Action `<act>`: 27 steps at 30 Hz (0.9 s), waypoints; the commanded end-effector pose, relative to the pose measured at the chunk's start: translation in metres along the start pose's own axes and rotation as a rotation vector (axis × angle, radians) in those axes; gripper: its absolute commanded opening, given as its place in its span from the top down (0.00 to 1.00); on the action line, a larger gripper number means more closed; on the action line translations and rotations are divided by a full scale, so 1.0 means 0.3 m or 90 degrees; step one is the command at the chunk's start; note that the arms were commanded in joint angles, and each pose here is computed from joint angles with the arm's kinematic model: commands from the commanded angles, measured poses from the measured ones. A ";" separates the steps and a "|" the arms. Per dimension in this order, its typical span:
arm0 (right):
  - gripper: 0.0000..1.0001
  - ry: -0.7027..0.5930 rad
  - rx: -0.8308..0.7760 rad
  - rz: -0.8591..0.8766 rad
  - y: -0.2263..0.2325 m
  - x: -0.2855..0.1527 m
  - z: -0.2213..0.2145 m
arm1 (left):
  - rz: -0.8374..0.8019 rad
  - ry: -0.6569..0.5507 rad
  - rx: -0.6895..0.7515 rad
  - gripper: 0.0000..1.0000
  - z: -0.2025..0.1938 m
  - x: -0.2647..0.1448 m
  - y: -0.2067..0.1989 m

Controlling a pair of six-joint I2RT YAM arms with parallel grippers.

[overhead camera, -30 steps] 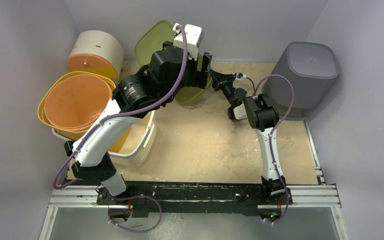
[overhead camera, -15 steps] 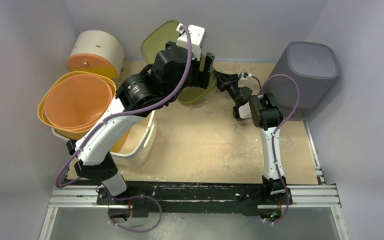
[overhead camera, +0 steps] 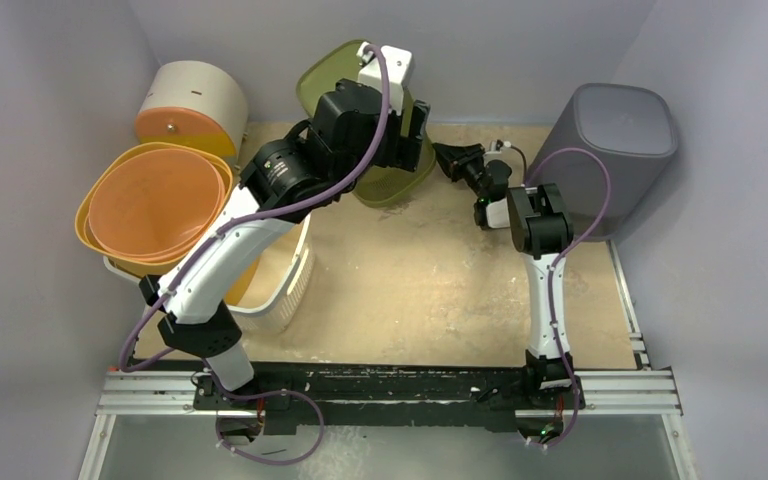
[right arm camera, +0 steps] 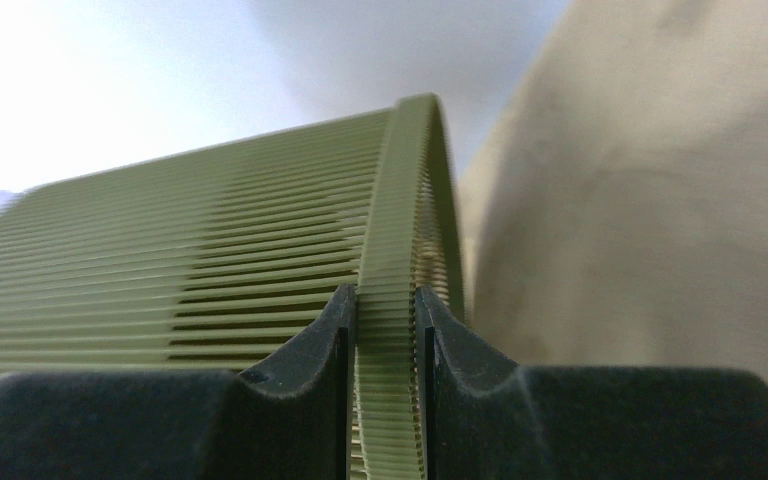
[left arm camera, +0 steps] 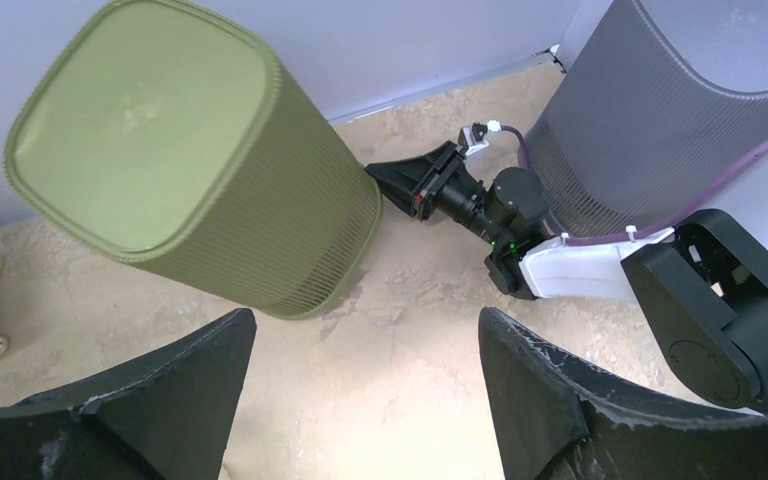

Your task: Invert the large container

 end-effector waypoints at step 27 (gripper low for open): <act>0.62 0.011 -0.345 -0.213 0.244 0.013 0.166 | -0.012 -0.009 -0.086 0.21 -0.005 0.046 0.049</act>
Point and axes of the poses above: each gripper's point midway between its finger pads, its own x axis out along the fingers, its own y axis along the line the jaws close on, z = x × y, the point moved 9 cm from there along -x, back along the fingers, and after that the axes turned 10 degrees about -x, right-handed, at the moved point
